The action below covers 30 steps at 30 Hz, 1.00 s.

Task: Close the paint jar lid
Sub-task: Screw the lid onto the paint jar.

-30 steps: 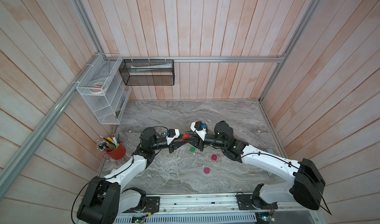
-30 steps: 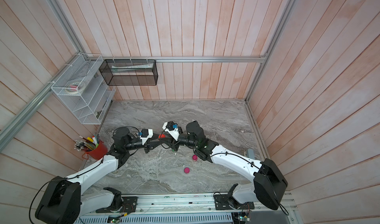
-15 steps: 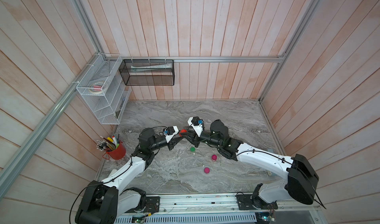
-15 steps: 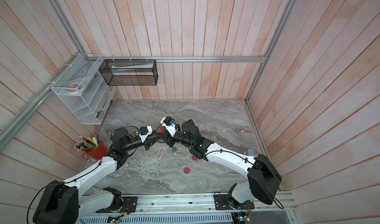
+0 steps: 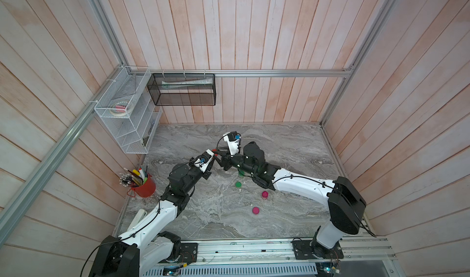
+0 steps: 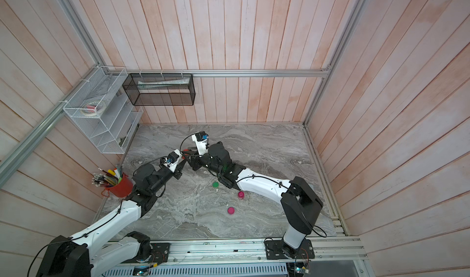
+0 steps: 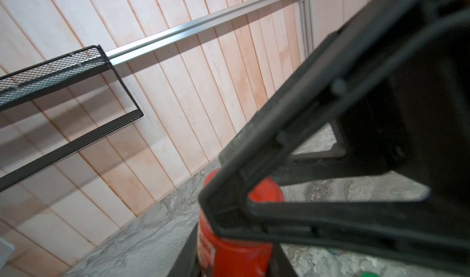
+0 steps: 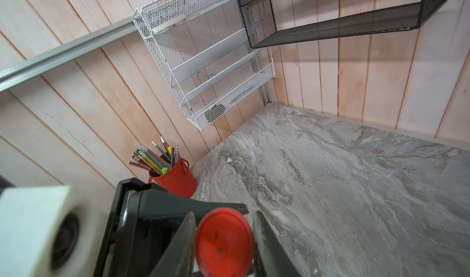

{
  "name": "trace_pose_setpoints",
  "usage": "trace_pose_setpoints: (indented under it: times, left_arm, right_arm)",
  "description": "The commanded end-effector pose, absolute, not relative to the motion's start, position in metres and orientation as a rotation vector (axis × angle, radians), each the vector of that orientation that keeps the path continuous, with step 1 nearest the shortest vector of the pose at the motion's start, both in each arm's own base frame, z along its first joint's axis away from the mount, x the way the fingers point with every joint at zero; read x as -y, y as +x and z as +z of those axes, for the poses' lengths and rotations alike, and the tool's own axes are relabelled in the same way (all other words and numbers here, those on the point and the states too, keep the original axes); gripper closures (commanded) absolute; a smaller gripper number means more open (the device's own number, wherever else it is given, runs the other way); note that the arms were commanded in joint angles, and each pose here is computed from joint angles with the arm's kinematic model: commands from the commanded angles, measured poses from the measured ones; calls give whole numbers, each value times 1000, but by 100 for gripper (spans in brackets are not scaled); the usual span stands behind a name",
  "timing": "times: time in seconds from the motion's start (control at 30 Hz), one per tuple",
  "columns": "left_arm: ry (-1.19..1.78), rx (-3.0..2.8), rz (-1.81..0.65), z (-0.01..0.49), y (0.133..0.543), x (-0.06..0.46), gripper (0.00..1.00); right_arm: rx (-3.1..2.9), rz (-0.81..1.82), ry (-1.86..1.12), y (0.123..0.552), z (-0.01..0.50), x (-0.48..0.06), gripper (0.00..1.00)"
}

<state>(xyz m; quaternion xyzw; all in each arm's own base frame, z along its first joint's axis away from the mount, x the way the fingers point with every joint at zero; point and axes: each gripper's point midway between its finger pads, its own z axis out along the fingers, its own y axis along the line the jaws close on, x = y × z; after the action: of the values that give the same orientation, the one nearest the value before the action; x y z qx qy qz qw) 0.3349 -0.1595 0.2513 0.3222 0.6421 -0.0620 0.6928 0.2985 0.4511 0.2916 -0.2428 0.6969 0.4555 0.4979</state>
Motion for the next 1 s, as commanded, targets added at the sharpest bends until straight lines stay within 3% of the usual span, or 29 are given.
trace_pose_setpoints:
  times: [0.0, 0.2, 0.33, 0.53, 0.77, 0.97]
  left_arm:
    - [617, -1368, -13, 280, 342, 140, 73]
    - [632, -1397, -29, 273, 346, 144, 73]
    - [659, -1414, -47, 266, 347, 149, 73]
    - [770, -1405, -178, 260, 340, 168, 72]
    - [1059, -1253, -668, 258, 290, 214, 72]
    - [1166, -1193, -944, 256, 260, 231, 72]
  right_arm:
    - [-1776, 1115, -534, 300, 274, -455, 68]
    - [-1740, 1066, -511, 296, 281, -433, 52]
    - [-1714, 1033, -507, 289, 285, -414, 46]
    - [-1661, 987, -599, 268, 278, -391, 46]
    - [-1508, 922, -774, 248, 286, -348, 49]
    - [-1361, 980, -999, 220, 298, -348, 51]
